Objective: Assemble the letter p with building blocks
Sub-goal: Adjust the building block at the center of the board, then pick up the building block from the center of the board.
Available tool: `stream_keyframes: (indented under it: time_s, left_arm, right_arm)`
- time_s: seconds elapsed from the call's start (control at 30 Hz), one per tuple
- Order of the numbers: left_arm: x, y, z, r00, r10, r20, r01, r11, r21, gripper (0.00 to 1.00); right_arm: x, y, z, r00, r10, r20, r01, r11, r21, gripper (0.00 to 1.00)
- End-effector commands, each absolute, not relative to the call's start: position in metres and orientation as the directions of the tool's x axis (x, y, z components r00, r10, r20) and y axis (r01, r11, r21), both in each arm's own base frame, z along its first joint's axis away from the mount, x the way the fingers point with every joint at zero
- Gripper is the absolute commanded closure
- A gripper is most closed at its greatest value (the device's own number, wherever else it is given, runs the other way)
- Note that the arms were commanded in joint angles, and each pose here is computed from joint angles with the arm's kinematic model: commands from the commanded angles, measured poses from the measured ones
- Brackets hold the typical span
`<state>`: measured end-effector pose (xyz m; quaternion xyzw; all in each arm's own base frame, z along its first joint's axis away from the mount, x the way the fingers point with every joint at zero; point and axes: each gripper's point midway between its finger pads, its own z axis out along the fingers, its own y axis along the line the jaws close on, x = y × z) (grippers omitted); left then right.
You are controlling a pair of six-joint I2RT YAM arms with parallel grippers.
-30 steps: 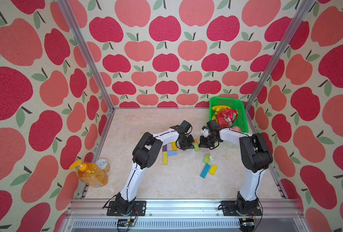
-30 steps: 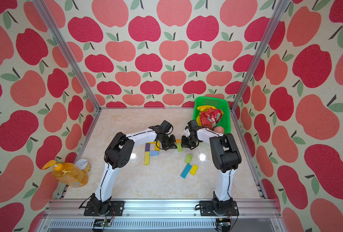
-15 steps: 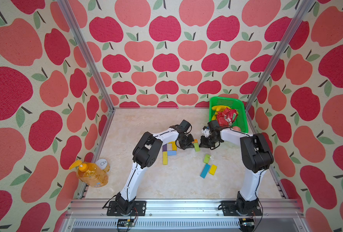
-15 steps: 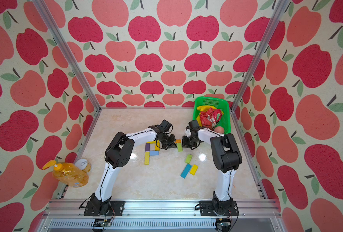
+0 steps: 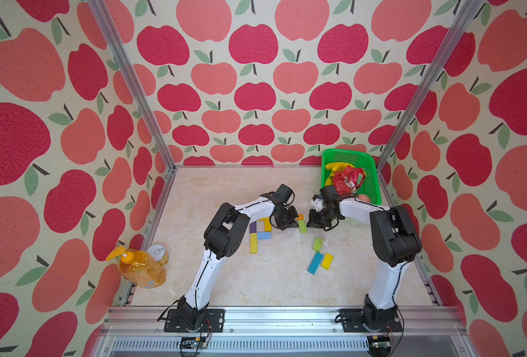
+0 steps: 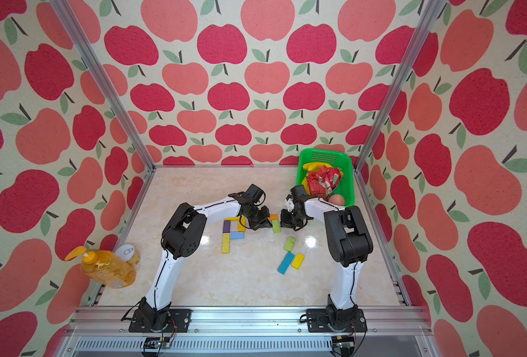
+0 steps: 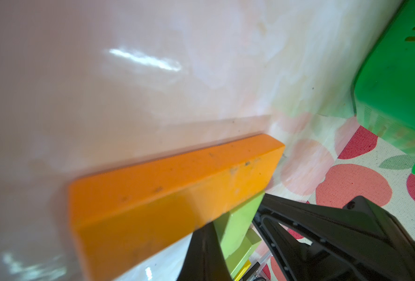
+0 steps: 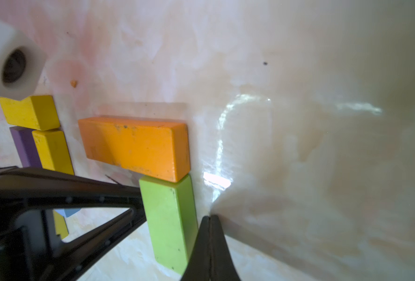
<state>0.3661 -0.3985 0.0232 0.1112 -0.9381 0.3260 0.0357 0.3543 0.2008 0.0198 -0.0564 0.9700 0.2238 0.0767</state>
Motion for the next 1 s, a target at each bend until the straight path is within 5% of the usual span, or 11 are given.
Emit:
stream_keyframes:
  time_s: [0.0,0.43,0.47,0.67,0.97]
  left_arm:
    - [0.370,-0.388,0.018,-0.972,-0.207,0.109,-0.232,0.791,-0.566,1.00]
    - [0.366,-0.389,0.089,-0.975,-0.081,-0.208,0.036,0.863,-0.504,0.98]
    - [0.364,-0.389,0.095,-0.967,-0.056,-0.248,0.073,0.874,-0.480,0.95]
    - [0.353,-0.384,0.122,-0.933,0.020,-0.360,0.186,0.882,-0.434,0.36]
    - [0.344,-0.348,0.142,-0.905,0.010,-0.426,0.204,0.888,-0.412,0.27]
  right_arm:
    - [0.332,0.169,0.003,-0.991,-0.078,-0.107,-0.107,0.945,0.308,0.97]
    - [0.325,0.145,0.054,-0.964,-0.051,-0.260,-0.108,0.971,0.213,0.66]
    - [0.321,0.141,0.054,-0.965,-0.043,-0.259,-0.097,0.975,0.199,0.62]
    - [0.291,0.136,0.050,-0.975,0.014,-0.224,-0.025,0.985,0.171,0.42]
    - [0.273,0.163,0.032,-0.981,0.041,-0.190,0.002,0.979,0.203,0.32]
